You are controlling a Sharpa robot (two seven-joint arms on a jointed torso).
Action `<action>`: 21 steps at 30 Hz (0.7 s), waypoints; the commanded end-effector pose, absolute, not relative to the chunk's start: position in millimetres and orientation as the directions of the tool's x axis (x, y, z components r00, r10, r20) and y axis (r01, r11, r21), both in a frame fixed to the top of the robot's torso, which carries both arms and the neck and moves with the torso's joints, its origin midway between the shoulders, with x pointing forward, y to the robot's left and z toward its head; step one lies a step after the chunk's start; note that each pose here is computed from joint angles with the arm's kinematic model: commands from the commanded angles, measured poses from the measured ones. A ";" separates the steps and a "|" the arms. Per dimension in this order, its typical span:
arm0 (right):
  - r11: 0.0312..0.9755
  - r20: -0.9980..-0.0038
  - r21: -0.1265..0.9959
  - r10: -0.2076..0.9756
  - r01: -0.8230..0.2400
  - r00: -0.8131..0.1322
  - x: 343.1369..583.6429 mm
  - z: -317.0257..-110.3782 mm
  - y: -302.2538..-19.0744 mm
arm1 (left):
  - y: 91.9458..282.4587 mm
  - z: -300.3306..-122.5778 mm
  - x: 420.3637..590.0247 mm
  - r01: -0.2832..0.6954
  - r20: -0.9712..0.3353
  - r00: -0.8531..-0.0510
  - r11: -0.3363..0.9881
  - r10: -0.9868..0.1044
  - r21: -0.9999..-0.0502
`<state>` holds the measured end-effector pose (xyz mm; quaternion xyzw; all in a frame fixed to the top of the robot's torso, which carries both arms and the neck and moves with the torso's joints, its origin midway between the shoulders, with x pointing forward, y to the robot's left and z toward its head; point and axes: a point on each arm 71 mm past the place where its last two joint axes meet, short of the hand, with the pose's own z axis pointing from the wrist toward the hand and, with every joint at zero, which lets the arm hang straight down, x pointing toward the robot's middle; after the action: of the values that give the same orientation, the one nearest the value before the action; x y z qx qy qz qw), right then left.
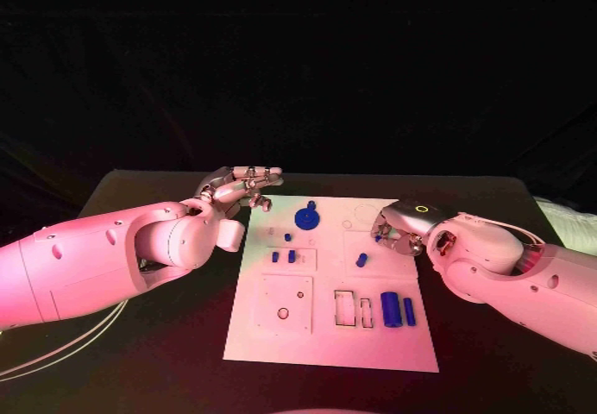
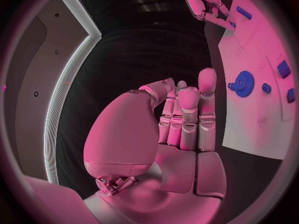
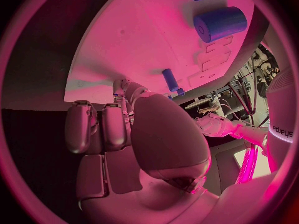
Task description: Assemble the parts on the task board
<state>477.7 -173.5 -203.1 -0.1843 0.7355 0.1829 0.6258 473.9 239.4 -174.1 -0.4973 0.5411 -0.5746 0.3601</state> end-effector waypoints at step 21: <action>0.820 -0.993 0.118 0.086 -0.560 -0.084 446.1 -170.4 -154.8 | 239.0 -174.3 474.4 -0.126 0.194 -0.261 -0.165 -0.946 -0.978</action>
<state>448.9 -159.3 -172.9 -0.1756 0.7016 0.2352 0.6493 474.7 241.1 -175.1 -0.4985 0.5416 -0.5731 0.3602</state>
